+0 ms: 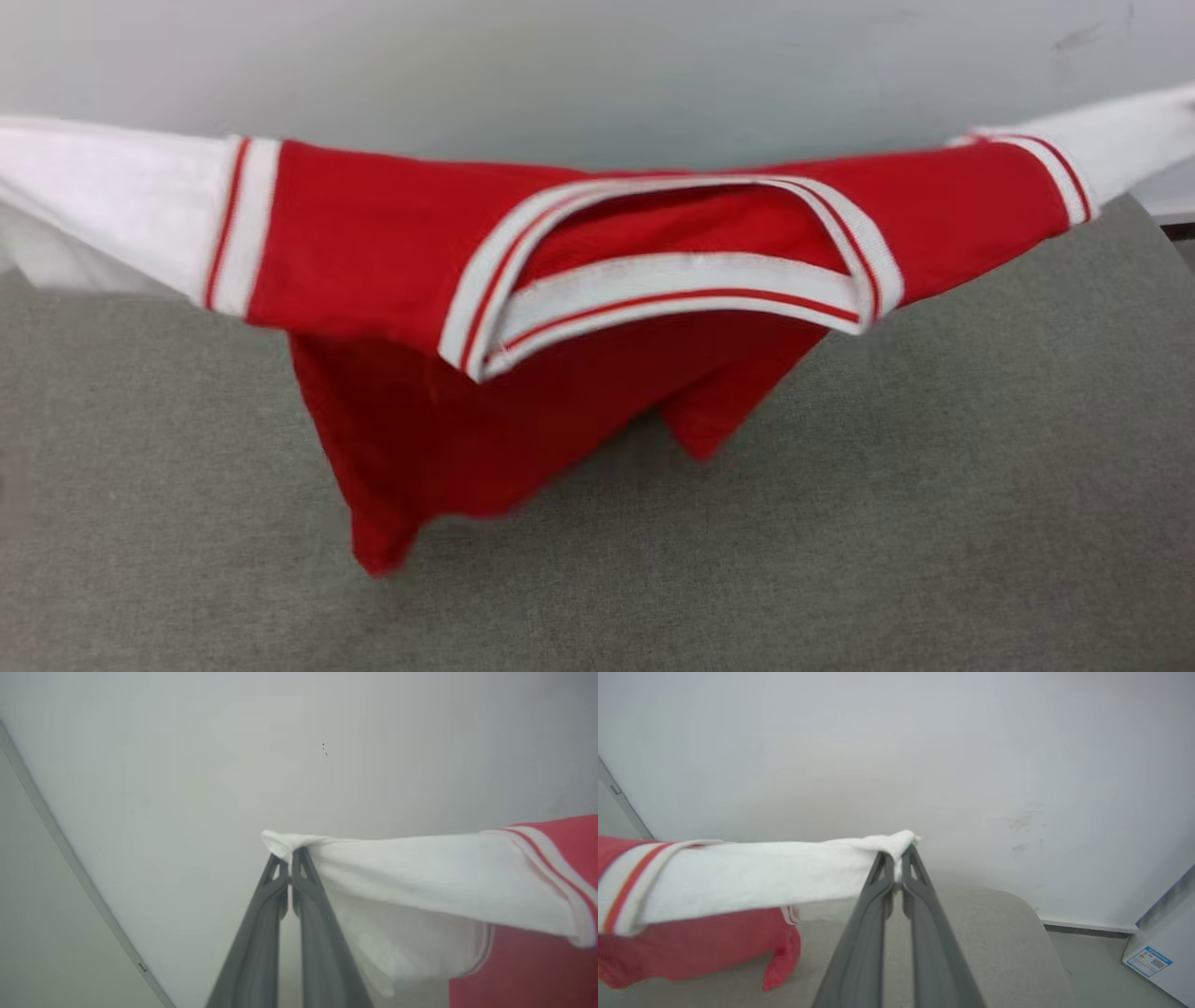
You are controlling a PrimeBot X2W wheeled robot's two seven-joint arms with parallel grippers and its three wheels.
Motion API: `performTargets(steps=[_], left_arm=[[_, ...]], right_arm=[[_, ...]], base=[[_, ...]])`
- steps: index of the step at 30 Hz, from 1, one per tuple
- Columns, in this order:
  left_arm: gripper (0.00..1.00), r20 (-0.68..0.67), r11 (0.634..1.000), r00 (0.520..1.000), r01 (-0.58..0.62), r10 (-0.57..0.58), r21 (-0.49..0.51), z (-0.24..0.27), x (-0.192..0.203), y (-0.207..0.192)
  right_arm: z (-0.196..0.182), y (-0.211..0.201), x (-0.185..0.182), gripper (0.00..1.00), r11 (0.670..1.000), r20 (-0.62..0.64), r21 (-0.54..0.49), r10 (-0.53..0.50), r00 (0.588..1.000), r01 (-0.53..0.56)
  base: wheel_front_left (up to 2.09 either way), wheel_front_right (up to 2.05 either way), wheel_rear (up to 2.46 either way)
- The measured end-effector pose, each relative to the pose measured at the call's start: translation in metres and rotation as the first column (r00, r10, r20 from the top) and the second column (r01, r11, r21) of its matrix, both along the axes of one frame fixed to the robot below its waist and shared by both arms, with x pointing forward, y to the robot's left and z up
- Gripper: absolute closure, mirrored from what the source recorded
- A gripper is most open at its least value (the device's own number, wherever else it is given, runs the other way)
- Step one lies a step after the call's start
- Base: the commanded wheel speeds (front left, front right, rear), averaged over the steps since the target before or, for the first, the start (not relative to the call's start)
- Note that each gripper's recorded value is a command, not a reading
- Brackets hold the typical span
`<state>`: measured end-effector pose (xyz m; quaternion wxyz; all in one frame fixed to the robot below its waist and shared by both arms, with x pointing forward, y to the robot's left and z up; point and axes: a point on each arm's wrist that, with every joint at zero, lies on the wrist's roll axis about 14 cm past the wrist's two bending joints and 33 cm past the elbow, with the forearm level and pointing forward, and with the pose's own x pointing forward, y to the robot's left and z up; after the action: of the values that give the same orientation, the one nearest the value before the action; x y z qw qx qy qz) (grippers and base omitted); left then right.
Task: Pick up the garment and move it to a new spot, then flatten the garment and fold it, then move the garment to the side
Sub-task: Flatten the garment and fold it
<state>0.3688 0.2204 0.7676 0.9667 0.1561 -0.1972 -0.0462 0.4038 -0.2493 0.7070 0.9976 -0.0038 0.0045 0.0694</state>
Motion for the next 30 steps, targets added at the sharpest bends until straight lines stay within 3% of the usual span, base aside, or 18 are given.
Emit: performTargets(steps=[12,20,30], left_arm=[[1.00,0.098,0.999,0.994,0.042,-0.045,0.026,0.046,0.065,0.000],[1.00,0.136,0.997,0.989,0.046,-0.055,0.069,0.059,0.139,-0.006],[1.00,0.191,1.000,0.981,0.026,-0.028,0.014,0.053,0.246,-0.011]], right_arm=[[0.057,0.004,0.067,1.00,0.998,0.179,-0.058,-0.014,0.984,0.025],[0.067,0.001,0.136,1.00,0.992,0.232,-0.114,-0.024,0.972,0.052],[0.072,-0.001,0.231,1.00,0.988,0.341,-0.114,-0.055,0.939,0.100]], base=[[0.00,0.00,0.00],[0.00,0.00,0.00],[0.00,0.00,0.00]])
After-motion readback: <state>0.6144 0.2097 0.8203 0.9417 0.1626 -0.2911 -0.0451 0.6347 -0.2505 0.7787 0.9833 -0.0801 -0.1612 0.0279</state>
